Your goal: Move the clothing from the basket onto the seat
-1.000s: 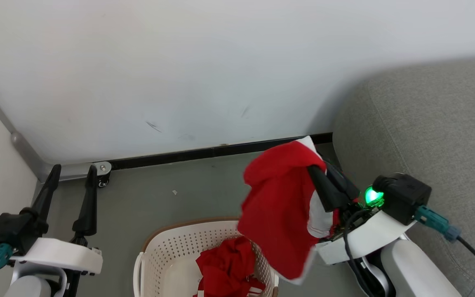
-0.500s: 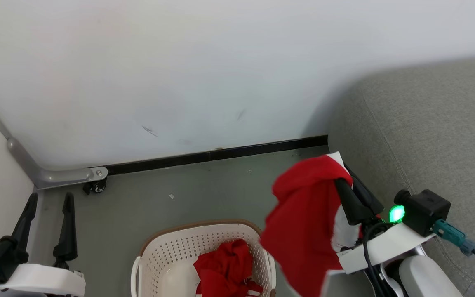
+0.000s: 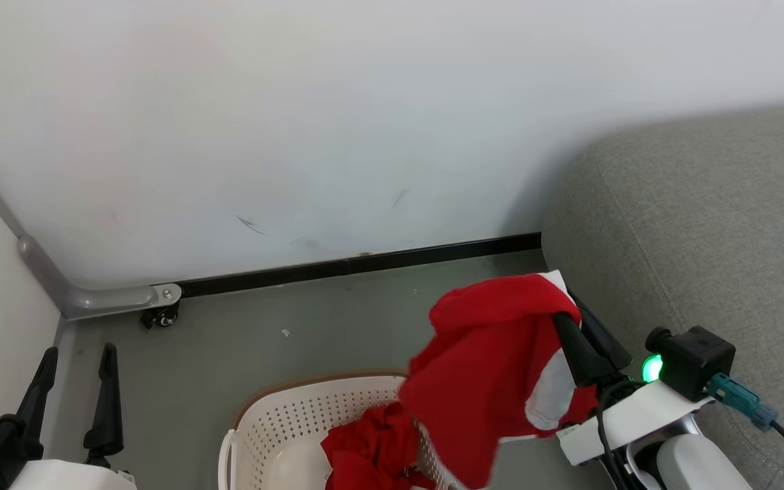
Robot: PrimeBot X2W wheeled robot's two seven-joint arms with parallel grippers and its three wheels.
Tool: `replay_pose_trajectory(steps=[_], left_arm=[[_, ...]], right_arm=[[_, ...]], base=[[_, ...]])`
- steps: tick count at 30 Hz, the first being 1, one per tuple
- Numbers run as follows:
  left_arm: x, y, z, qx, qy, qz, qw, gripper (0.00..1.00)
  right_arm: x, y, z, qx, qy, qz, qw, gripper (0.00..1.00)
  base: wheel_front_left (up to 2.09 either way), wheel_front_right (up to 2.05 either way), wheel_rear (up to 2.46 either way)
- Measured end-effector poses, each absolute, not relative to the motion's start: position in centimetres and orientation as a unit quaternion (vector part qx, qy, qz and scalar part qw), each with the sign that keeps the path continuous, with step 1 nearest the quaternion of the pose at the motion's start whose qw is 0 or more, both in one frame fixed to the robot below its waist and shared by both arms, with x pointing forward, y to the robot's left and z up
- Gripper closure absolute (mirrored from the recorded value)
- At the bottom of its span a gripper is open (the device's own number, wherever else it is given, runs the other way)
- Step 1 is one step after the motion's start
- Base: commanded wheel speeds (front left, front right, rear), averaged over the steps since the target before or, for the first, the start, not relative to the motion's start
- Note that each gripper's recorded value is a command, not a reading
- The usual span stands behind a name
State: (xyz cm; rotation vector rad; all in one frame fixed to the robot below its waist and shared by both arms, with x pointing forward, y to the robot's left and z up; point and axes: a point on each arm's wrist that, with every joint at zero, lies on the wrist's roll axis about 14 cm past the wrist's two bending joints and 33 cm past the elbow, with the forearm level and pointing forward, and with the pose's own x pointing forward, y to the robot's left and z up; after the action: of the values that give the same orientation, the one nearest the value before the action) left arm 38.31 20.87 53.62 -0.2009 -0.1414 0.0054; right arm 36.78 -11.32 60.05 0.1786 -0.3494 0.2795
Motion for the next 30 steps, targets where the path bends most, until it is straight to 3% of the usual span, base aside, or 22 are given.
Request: replay_pose_trajectory(steps=[14, 30], left_arm=[[38.0, 20.7, 54.1, -0.099, -0.08, -0.001, 0.992, 0.0], [38.9, 16.8, 54.3, -0.094, -0.081, -0.068, 0.99, 0.0]], right_arm=[[36.7, -11.4, 60.2, 0.086, -0.176, 0.137, 0.971, 1.0], [35.6, -17.6, 61.6, 0.059, -0.208, 0.045, 0.975, 1.0]], base=[[0.0, 0.0, 0.0], [0.0, 0.0, 0.0]])
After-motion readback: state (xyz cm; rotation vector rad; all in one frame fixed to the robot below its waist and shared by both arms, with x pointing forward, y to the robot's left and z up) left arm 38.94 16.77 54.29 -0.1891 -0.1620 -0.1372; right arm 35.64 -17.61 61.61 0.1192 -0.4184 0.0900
